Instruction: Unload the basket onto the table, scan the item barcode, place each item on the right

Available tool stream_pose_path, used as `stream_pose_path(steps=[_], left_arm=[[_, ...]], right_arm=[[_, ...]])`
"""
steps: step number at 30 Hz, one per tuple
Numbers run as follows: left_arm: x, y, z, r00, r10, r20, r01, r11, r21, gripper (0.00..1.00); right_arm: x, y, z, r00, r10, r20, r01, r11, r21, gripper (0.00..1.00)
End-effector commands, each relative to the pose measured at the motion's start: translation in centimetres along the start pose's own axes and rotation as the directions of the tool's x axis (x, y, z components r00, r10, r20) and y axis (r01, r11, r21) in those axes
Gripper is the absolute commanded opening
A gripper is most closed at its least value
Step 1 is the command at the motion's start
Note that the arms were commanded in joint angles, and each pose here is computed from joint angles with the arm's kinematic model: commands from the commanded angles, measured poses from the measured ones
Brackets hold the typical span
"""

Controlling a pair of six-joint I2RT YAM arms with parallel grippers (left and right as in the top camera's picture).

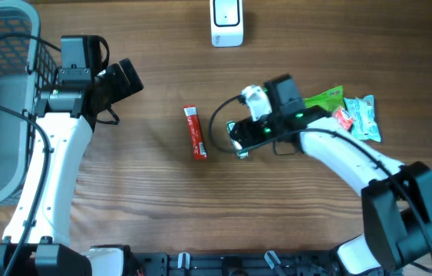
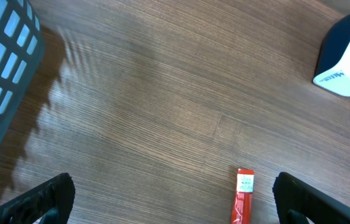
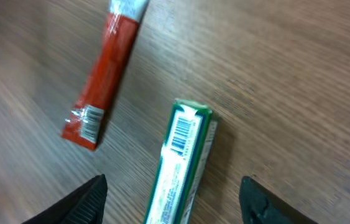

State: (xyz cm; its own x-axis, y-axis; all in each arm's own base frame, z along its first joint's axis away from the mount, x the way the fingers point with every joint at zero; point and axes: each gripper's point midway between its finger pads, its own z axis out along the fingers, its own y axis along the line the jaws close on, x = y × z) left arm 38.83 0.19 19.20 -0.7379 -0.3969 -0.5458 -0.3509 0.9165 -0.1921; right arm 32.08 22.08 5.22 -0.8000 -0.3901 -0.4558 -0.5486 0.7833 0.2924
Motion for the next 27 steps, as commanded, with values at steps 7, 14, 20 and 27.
stream_pose_path(steps=[7, 14, 20, 27], left_arm=[[-0.4, 0.3, 0.0, 1.0, 0.007, 0.01, -0.007, 1.0, -0.014, 1.0], [-0.4, 0.3, 0.0, 1.0, 0.007, 0.01, -0.007, 1.0, -0.014, 1.0], [-0.4, 0.3, 0.0, 1.0, 0.007, 0.01, -0.007, 1.0, -0.014, 1.0], [-0.4, 0.3, 0.0, 1.0, 0.007, 0.01, -0.007, 1.0, -0.014, 1.0]], right_arm=[[0.0, -1.8, 0.7, 0.981, -0.182, -0.065, 0.19, 0.841, 0.506, 0.69], [0.5, -0.8, 2.7, 0.982, -0.176, -0.071, 0.189, 0.888, 0.42, 0.67], [0.7, -0.5, 3.0, 0.984, -0.162, -0.07, 0.177, 0.91, 0.376, 0.37], [0.7, -1.3, 2.9, 0.992, -0.106, -0.062, 0.12, 0.941, 0.317, 0.31]])
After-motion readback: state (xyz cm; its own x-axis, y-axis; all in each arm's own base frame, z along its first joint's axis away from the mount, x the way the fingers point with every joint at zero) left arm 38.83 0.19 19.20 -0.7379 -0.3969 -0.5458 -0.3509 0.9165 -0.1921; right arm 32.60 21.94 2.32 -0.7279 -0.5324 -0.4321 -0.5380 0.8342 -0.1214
